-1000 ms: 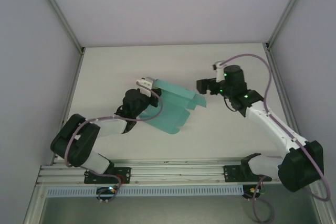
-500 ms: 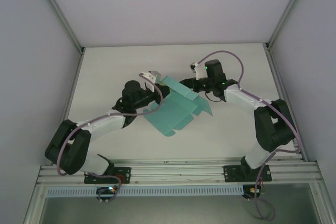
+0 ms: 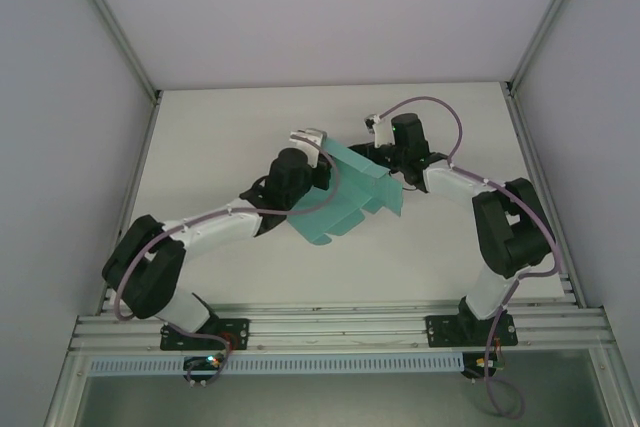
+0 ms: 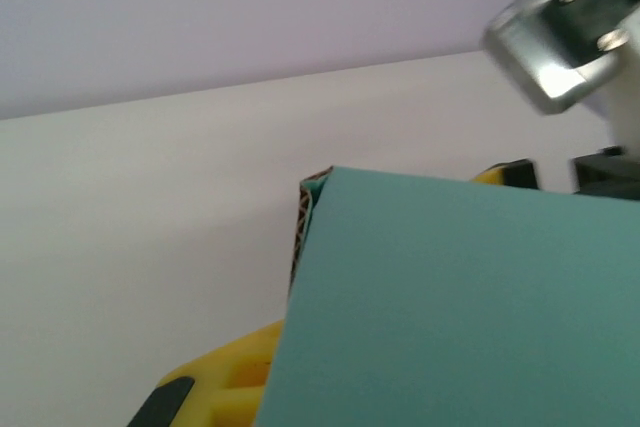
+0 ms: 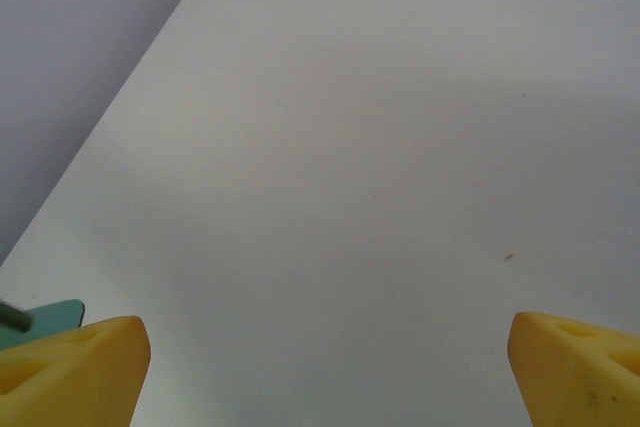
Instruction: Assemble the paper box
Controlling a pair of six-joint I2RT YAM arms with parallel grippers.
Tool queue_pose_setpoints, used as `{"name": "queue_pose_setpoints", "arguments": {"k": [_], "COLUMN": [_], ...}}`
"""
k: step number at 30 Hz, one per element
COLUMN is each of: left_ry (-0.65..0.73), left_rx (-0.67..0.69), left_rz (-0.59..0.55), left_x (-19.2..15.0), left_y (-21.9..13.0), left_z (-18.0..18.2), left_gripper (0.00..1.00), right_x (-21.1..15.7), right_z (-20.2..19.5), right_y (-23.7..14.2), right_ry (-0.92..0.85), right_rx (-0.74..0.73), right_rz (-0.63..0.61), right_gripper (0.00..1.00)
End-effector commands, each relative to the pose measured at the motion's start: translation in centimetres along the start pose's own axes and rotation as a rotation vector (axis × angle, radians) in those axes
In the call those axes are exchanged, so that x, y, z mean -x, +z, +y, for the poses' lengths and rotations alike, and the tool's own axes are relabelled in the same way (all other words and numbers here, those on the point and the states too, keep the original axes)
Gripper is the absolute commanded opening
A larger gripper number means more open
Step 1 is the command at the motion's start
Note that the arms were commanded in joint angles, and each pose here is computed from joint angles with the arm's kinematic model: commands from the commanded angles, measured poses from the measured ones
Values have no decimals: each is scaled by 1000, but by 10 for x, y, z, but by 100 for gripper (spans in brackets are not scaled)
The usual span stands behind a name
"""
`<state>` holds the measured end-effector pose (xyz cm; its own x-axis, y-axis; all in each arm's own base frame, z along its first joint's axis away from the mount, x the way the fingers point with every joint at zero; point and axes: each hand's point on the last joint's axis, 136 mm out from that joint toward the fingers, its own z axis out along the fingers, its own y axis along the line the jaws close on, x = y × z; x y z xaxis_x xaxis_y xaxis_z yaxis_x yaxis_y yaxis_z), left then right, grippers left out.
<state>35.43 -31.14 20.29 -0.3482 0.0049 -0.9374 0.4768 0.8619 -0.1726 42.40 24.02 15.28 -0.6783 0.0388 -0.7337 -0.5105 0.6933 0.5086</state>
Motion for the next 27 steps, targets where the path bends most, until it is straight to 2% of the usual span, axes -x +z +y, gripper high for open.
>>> {"name": "queue_pose_setpoints", "arguments": {"k": [1,5,9,11,13,16,20,23,27], "left_ry": [62,89,112,137,152,156,172,172,166], "left_rx": [210,117,105,121,132,171,220,229,224], "left_rz": [34,-35,-90,-94,-108,-123,-121,-122,-129], "left_x": [-16,-2,5,5,4,3,3,3,6], "left_y": [4,-21,-50,-59,-65,-70,-70,-69,-68], "left_z": [40,29,33,38,42,50,58,59,58], "left_gripper": [0,0,0,0,0,0,0,0,0], "right_x": [0,4,-5,-7,-5,7,14,4,-19], "right_z": [106,44,-23,-42,-42,-13,34,53,53], "right_y": [-12,-20,-57,-84,-107,-138,-165,-165,-148], "right_ry": [-89,-12,65,40,-10,-84,-158,-178,-162], "right_rx": [358,77,-209,-344,-417,-388,-254,-169,-117], "right_rz": [36,6,-8,-12,-17,-69,-143,-125,-41], "right_gripper": [94,97,100,100,100,100,100,100,100]}}
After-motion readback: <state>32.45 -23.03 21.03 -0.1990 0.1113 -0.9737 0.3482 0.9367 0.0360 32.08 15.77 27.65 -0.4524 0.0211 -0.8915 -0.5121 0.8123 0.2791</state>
